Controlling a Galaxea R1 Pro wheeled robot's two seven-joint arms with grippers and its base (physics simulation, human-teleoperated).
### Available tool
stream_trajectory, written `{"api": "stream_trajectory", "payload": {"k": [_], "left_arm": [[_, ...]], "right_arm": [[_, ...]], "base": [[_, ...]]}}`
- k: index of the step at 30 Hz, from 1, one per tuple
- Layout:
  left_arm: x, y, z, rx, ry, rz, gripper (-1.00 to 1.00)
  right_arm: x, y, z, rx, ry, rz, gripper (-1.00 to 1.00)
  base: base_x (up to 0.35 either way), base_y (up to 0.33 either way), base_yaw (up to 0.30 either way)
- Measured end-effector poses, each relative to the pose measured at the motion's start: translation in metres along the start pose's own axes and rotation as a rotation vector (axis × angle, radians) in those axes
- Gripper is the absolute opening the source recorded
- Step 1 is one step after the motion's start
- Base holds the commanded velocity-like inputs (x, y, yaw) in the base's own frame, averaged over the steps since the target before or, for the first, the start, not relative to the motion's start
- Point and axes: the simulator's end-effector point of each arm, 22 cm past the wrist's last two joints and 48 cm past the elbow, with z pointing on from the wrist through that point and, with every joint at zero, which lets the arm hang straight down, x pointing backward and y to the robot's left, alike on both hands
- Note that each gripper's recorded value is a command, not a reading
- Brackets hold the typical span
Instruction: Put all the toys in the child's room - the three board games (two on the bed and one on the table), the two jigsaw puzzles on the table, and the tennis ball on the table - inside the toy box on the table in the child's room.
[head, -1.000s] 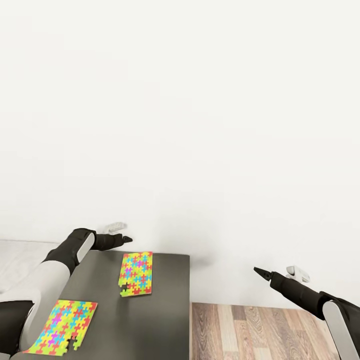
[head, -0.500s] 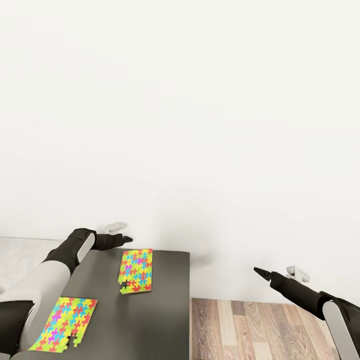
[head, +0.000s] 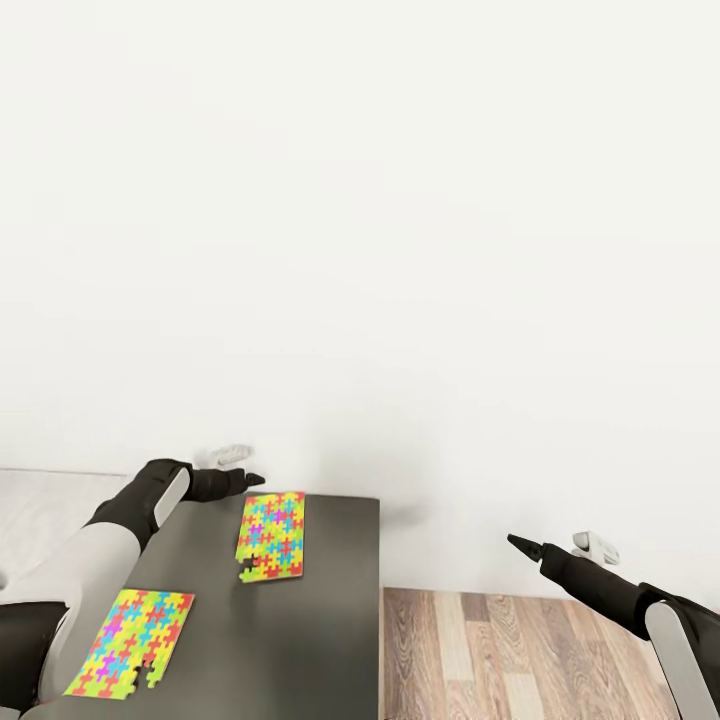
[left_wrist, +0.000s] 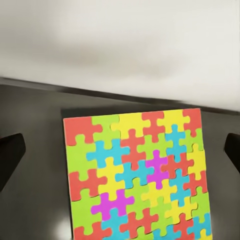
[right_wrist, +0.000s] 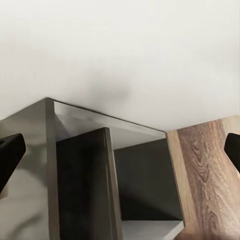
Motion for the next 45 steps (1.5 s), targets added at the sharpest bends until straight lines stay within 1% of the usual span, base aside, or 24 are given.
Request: {"api": "stream_trajectory", "payload": {"k": [11, 20, 45], "left_arm": [[0.01, 0.005, 0.009, -0.002, 0.019, -0.009, 1.0], [0.019, 0.003, 0.018, 0.003, 0.036, -0.014, 1.0], [0.036, 0.012, 0.035, 0.0, 0.073, -0.026, 1.0]], "right_arm": [[0.006, -0.005, 0.004, 0.008, 0.015, 0.006, 1.0], [0.01, -0.009, 0.008, 0.015, 0.027, 0.011, 1.0], [0.024, -0.022, 0.017, 0.037, 0.06, 0.025, 1.0]], "base": [[0.0, 0.0, 0.0], [0.0, 0.0, 0.0], [0.0, 0.0, 0.0]]}}
